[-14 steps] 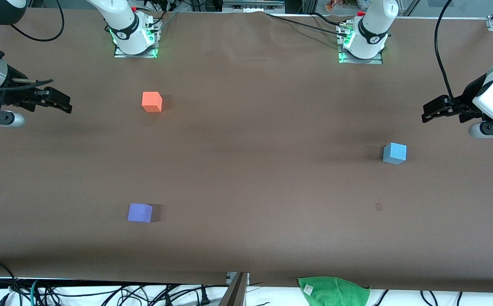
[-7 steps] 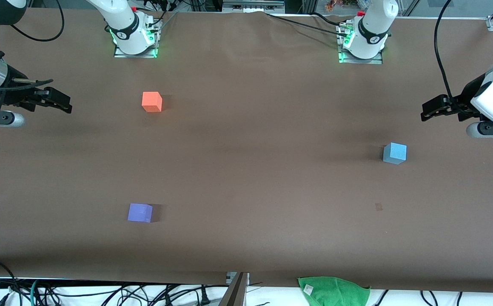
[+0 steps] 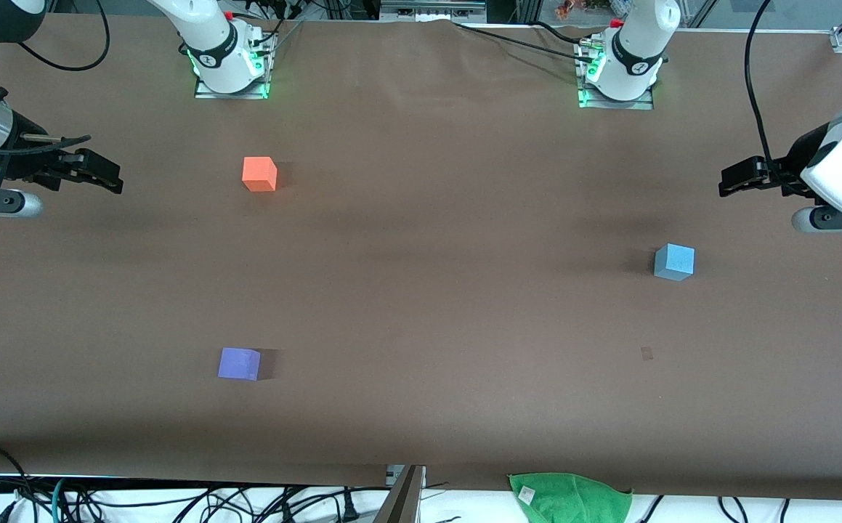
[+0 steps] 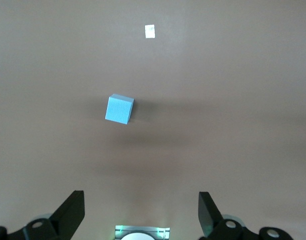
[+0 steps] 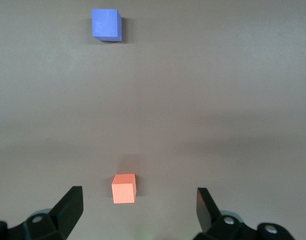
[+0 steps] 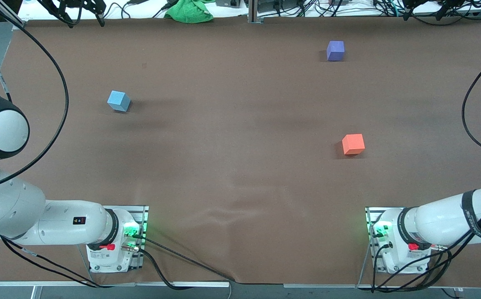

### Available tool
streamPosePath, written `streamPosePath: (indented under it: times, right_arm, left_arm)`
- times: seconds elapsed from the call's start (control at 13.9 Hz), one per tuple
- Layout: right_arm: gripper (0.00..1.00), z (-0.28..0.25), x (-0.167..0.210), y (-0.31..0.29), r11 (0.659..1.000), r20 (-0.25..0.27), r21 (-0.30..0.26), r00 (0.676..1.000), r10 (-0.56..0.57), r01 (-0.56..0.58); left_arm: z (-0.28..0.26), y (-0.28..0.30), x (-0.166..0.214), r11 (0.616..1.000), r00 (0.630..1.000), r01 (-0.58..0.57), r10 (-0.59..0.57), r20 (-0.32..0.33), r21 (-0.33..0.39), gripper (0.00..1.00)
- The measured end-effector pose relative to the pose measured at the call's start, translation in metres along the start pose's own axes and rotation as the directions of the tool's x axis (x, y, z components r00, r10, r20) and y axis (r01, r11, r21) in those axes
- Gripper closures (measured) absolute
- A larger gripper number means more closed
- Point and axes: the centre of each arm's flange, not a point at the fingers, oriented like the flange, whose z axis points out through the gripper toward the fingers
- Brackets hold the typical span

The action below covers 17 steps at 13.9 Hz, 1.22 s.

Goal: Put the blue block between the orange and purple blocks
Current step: 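Move the left gripper over the light blue cube and lower it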

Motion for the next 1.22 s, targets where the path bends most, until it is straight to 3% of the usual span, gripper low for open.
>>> streamPosePath:
  times: [0.36, 0.93, 1.22]
  right_arm:
    - [0.0, 0.0, 0.0, 0.0, 1.0, 0.0, 0.0, 1.0, 0.0, 0.0]
    - [0.0, 0.0, 0.0, 0.0, 1.0, 0.001, 0.0, 1.0, 0.0, 0.0]
    - [0.0, 0.0, 0.0, 0.0, 1.0, 0.002, 0.0, 1.0, 0.0, 0.0]
  left_arm:
    - [0.051, -0.019, 0.03, 1.0, 0.993, -0.017, 0.018, 0.118, -0.004, 0.0]
    - [0.074, -0.031, 0.039, 1.0, 0.985, -0.004, 0.003, 0.17, 0.004, 0.0]
    - [0.122, -0.052, 0.064, 1.0, 0.973, 0.025, -0.025, 0.229, 0.001, 0.0]
